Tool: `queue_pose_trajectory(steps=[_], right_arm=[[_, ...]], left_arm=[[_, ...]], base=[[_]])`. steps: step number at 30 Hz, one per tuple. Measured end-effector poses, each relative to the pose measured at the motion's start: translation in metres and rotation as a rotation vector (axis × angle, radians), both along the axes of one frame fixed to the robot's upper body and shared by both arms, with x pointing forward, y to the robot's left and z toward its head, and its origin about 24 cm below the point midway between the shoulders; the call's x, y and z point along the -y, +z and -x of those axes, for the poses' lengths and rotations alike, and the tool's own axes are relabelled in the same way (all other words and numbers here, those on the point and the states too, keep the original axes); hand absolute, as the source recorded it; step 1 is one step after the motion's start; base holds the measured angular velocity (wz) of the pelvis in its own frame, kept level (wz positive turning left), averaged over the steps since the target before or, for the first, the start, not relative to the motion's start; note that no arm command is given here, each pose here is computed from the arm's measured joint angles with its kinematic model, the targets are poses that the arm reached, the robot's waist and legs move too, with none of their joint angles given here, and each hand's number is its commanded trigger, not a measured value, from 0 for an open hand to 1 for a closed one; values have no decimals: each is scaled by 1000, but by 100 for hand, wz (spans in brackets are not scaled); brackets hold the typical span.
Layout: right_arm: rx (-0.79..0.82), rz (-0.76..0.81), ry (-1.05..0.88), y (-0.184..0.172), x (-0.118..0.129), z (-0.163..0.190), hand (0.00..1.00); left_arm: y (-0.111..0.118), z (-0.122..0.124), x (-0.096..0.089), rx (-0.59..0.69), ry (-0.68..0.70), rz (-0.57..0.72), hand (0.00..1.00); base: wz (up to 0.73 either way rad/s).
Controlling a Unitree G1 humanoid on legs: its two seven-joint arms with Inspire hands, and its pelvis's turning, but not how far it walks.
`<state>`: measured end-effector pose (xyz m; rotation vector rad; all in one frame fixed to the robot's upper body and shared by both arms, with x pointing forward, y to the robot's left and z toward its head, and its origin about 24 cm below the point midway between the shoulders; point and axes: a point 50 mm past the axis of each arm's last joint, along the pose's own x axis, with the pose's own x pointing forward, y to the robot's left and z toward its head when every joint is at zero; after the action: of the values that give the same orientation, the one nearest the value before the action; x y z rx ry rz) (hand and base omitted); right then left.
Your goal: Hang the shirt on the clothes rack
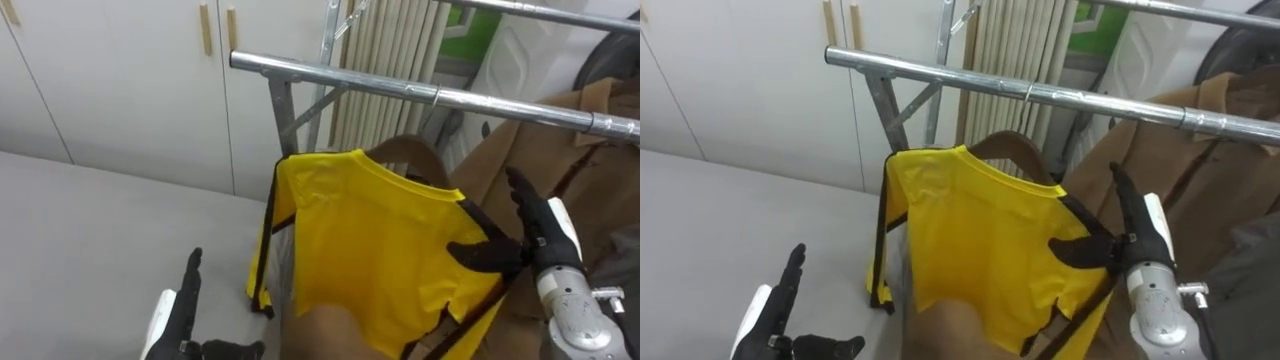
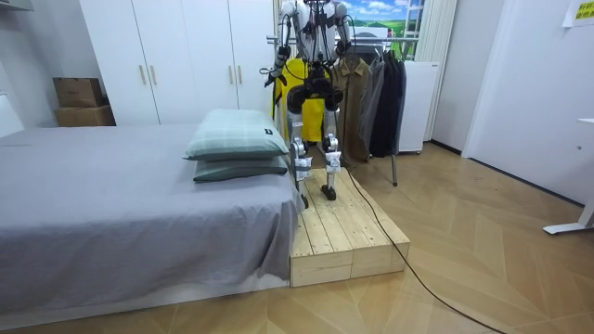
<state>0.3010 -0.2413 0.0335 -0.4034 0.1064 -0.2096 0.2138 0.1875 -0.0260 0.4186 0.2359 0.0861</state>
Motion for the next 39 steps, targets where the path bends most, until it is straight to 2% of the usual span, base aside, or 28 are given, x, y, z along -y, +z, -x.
queue_pose_trajectory(steps=[6, 13, 26, 39], right_arm=[[35, 3, -20, 5, 5, 6, 0], [26, 1, -20, -2, 4, 23, 0], [-102, -24, -49, -38, 6, 59, 0], [-245, -136, -89, -79, -10, 94, 0]], left_arm=[[11, -4, -4, 49, 21, 5, 0], [13, -4, -3, 58, 16, 7, 0], [9, 0, -4, 49, 43, 6, 0], [8, 2, -1, 54, 53, 0, 0]], base=[[-2], [-6], [-3], [-3]])
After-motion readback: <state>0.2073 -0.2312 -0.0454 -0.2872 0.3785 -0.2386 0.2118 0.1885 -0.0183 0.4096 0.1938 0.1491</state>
